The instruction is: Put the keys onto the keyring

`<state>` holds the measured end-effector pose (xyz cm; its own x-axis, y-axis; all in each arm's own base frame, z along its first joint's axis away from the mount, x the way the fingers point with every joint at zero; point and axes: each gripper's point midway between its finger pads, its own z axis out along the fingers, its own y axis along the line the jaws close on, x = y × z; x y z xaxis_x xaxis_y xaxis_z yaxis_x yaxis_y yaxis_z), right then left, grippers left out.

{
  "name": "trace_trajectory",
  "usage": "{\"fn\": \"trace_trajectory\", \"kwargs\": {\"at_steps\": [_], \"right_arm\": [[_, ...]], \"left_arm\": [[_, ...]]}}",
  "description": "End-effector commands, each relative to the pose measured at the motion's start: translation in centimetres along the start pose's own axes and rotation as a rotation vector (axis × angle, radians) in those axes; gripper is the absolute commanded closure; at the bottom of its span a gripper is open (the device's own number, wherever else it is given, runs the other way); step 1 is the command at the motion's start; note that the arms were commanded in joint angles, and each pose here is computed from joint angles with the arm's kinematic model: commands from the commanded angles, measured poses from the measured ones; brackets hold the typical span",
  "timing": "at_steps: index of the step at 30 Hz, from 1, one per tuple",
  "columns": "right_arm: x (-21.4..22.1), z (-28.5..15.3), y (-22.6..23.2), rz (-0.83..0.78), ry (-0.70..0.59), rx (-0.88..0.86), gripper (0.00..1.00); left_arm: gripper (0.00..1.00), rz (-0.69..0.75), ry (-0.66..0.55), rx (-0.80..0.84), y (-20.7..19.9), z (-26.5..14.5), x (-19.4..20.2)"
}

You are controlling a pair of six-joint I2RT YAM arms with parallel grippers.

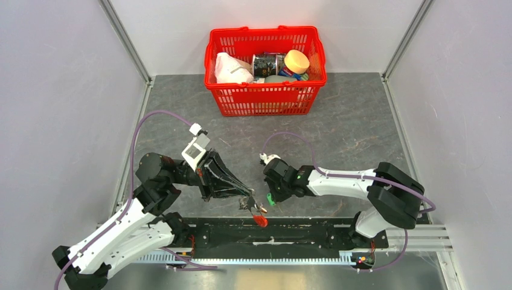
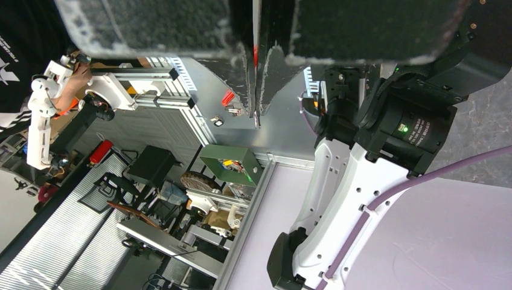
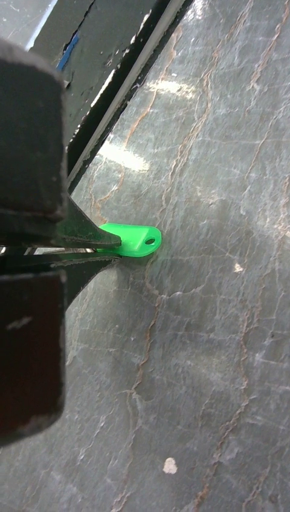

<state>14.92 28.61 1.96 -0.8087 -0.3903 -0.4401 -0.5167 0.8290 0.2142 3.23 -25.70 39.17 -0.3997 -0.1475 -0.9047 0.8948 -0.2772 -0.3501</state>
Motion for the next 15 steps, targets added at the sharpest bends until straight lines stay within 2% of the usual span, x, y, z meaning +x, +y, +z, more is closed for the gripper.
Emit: {"fn": "trace_trajectory", "kwargs": {"at_steps": [1,9,15], "right_arm": [[2.2,-1.5,-2.6,-0.033,0.074,0.132,1.0],[-2.1,-5.6,-3.2,-0.098,-0.086,0.251,1.0],[-3.3,-3.7,-4.0,-0.181,-0.114,0.43,1.0]], "left_arm": [[0.98,0.079,-0.02,0.041,-1.4,-0.1,-1.0],[0.98,0.091,-0.023,0.037,-1.5,-0.2,-1.0],[0.98,0.094,-0.03,0.034,-1.6,-0.3,-1.1]]}}
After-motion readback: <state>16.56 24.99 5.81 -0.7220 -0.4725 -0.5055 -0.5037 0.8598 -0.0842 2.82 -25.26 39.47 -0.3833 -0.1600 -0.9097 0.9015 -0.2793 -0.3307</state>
